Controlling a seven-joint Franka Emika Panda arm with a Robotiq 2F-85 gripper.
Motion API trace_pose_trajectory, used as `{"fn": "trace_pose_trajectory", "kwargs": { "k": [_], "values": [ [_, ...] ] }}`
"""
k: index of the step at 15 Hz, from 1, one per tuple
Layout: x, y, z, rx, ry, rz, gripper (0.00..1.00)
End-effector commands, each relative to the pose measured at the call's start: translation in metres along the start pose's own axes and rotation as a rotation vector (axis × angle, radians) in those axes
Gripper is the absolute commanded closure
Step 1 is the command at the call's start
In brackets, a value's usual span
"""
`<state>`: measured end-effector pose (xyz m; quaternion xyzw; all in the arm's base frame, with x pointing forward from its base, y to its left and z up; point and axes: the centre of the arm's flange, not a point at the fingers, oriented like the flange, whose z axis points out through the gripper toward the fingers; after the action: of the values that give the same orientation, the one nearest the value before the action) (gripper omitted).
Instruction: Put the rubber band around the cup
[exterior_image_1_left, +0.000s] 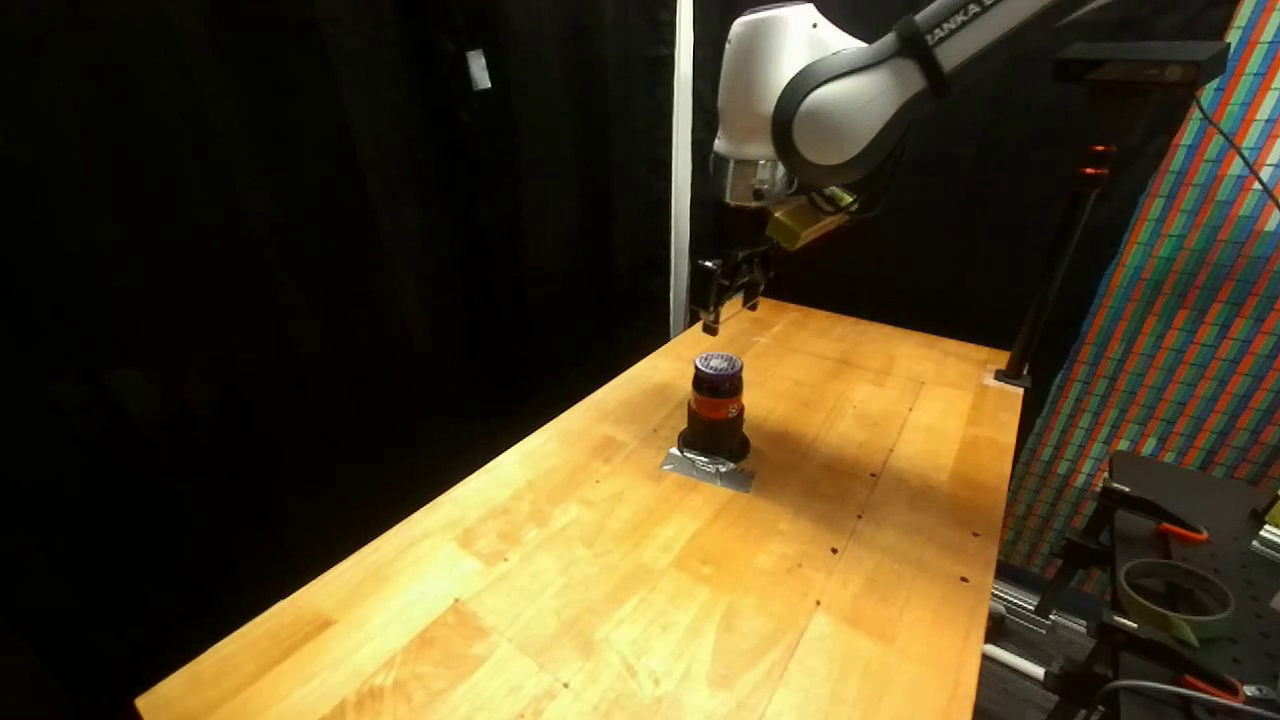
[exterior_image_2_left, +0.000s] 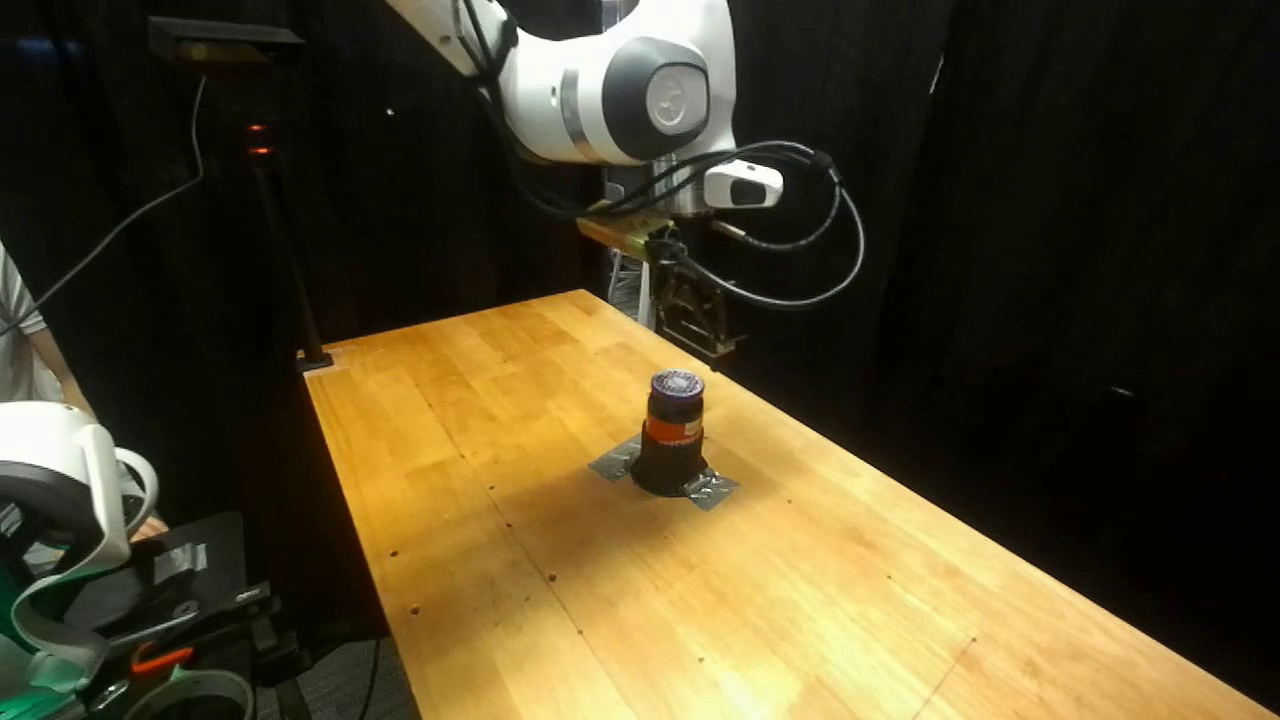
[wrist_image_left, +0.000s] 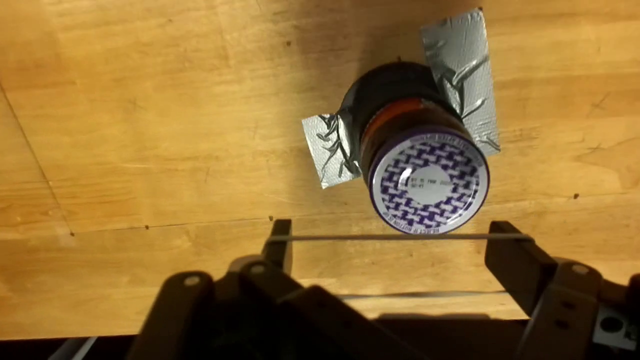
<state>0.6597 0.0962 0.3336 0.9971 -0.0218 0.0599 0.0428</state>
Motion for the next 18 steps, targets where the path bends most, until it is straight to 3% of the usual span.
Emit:
{"fn": "trace_pose_trajectory", "kwargs": {
  "k": [1, 5, 13, 18],
  "values": [
    [0.059, -0.013, 0.023, 0.021, -0.011, 0.024, 0.00],
    [0.072, -0.016, 0.049, 0.034, -0.050, 0.040, 0.00],
    [0.066, -0.016, 0.056, 0.068, -0.205, 0.068, 0.00],
    [0.064, -0.014, 0.071, 0.043, -0.215, 0.084, 0.00]
  ]
}}
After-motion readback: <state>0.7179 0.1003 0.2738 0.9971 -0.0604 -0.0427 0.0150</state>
